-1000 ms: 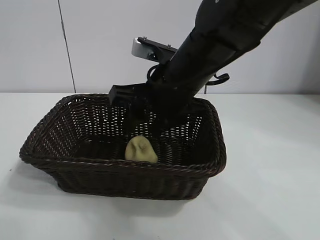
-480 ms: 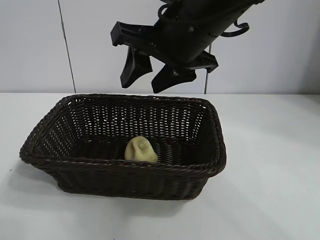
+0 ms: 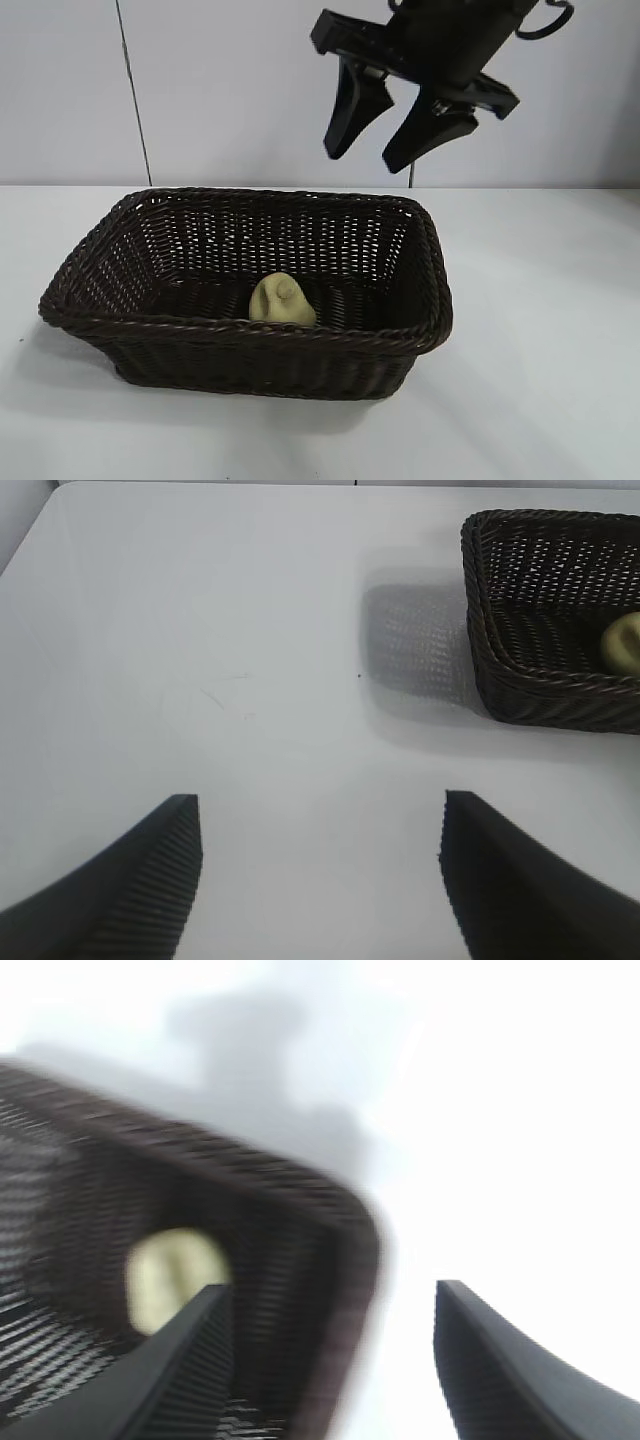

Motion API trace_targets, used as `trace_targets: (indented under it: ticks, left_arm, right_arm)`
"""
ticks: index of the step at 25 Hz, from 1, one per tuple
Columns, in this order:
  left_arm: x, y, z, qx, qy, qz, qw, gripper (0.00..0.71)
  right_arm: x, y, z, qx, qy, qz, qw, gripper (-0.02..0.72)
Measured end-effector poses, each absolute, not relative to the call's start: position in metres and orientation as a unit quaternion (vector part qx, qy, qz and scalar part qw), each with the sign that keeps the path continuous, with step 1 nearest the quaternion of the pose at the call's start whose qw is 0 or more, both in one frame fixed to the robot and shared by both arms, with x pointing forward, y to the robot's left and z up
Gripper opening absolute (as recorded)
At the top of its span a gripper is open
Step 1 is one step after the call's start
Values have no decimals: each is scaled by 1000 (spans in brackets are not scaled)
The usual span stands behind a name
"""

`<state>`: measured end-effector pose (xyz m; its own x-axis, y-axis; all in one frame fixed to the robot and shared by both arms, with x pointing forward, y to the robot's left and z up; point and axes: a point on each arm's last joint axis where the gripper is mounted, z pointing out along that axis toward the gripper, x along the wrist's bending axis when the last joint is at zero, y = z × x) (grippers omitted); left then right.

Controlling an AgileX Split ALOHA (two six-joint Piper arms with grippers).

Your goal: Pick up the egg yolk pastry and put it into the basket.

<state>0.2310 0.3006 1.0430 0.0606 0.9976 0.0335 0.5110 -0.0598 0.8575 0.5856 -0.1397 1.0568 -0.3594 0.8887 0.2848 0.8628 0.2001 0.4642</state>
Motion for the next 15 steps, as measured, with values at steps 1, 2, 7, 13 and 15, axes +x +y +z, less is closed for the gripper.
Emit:
trace_targets:
  ticks: [1,2,7,13,15]
  left_arm:
    - [231,301,1043,639,590,348,349,497]
    - [231,301,1043,639,590,348,349,497]
    - [231,301,1043,639,590,348,349,497]
    - [231,301,1043,639,590,348,349,497]
    - [231,301,1043,639,590,348,349,497]
  right_arm:
    - [590,-148,1059,574,769,281,34,431]
    - [595,-157,1061,584,761,278,44,431]
    - [607,-208,1058,638,731,231,77,431]
    - [606,-267,1053,696,697,148,91,431]
    - [603,-279,1051,711,687,123,84,431]
